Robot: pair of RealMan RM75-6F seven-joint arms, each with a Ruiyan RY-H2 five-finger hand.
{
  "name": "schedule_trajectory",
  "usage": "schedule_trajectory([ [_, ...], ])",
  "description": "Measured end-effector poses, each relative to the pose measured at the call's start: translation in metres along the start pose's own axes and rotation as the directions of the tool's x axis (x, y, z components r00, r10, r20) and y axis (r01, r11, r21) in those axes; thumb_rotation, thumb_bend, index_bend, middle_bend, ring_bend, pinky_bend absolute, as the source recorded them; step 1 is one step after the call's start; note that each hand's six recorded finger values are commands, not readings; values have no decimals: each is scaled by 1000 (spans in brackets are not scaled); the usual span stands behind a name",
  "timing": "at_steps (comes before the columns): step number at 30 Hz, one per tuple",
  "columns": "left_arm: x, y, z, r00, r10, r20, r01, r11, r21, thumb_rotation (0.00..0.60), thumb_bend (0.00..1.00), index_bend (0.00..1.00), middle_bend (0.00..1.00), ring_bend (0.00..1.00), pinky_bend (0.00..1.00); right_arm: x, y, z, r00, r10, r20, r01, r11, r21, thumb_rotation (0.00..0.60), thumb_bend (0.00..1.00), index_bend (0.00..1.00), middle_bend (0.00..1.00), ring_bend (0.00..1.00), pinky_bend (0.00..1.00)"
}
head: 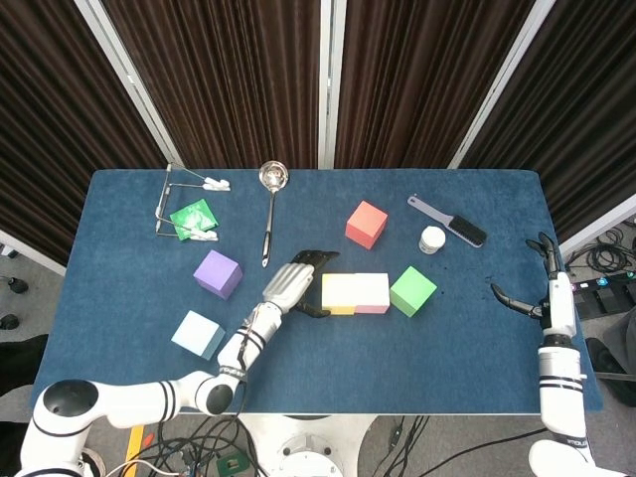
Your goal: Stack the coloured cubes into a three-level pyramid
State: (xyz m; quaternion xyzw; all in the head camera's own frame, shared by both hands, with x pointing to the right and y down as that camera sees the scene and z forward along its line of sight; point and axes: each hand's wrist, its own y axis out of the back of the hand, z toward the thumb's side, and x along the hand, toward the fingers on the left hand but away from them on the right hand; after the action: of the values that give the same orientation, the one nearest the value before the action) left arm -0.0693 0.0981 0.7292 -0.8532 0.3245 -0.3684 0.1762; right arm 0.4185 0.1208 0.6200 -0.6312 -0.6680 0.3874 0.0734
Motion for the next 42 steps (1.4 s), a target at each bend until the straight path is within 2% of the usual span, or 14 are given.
schedule_trajectory([
  [4,-11,13,-5,1000,27,-3,-27,1000,6,600,105,84,94,11,47,0,-1,4,1000,11,-11,-11,1000,27,600,75,0,125,0,0],
  [8,-30,41,-17,996,86,-19,-86,996,9,600,103,84,94,6,49,-1,-5,8,998,54,-18,-52,995,89,600,75,0,125,0,0],
  [11,-47,71,-33,988,152,-29,-151,988,33,600,101,84,94,6,64,-3,-12,12,993,120,-18,-116,980,161,600,75,0,119,0,0],
  [14,-68,99,-55,976,214,-27,-210,972,104,600,100,85,94,5,68,-7,-21,19,978,209,-25,-196,947,254,600,75,0,107,0,0],
  [17,-96,127,-87,958,282,-58,-268,946,184,600,102,86,94,0,68,-10,-34,32,953,298,-62,-258,901,349,600,74,0,98,0,0],
  [20,-127,153,-120,927,358,-116,-323,915,240,600,102,91,94,0,68,-11,-54,47,912,398,-97,-316,834,452,600,74,0,86,0,0],
  [21,-136,160,-128,916,378,-130,-338,906,254,600,102,91,94,0,68,-11,-65,52,889,446,-106,-341,797,498,600,73,0,83,0,0],
  [22,-145,166,-135,906,398,-144,-352,897,266,600,101,92,94,0,68,-12,-69,55,879,464,-108,-350,782,516,600,73,0,82,0,0],
  [24,-165,178,-149,882,437,-175,-379,880,287,600,101,92,94,0,68,-12,-84,62,846,521,-112,-371,727,577,600,73,0,81,0,0],
  [27,-188,183,-166,854,472,-220,-400,865,302,600,102,92,95,0,67,-13,-102,68,807,580,-114,-376,652,658,600,73,0,83,0,0],
  [33,-214,179,-188,820,496,-285,-420,860,290,600,102,92,95,0,67,-17,-139,67,744,662,-86,-370,517,772,600,74,0,102,0,0],
  [37,-226,176,-199,799,516,-309,-436,851,292,600,102,92,95,0,67,-18,-160,66,726,683,-81,-361,478,801,600,75,0,110,0,0],
  [40,-236,175,-207,787,525,-326,-444,847,292,600,103,92,95,0,67,-19,-173,66,723,686,-83,-362,479,800,600,77,0,117,0,0],
  [42,-241,174,-211,780,528,-335,-449,846,288,600,102,92,95,0,67,-20,-178,67,727,680,-98,-355,495,793,600,80,0,130,0,0],
])
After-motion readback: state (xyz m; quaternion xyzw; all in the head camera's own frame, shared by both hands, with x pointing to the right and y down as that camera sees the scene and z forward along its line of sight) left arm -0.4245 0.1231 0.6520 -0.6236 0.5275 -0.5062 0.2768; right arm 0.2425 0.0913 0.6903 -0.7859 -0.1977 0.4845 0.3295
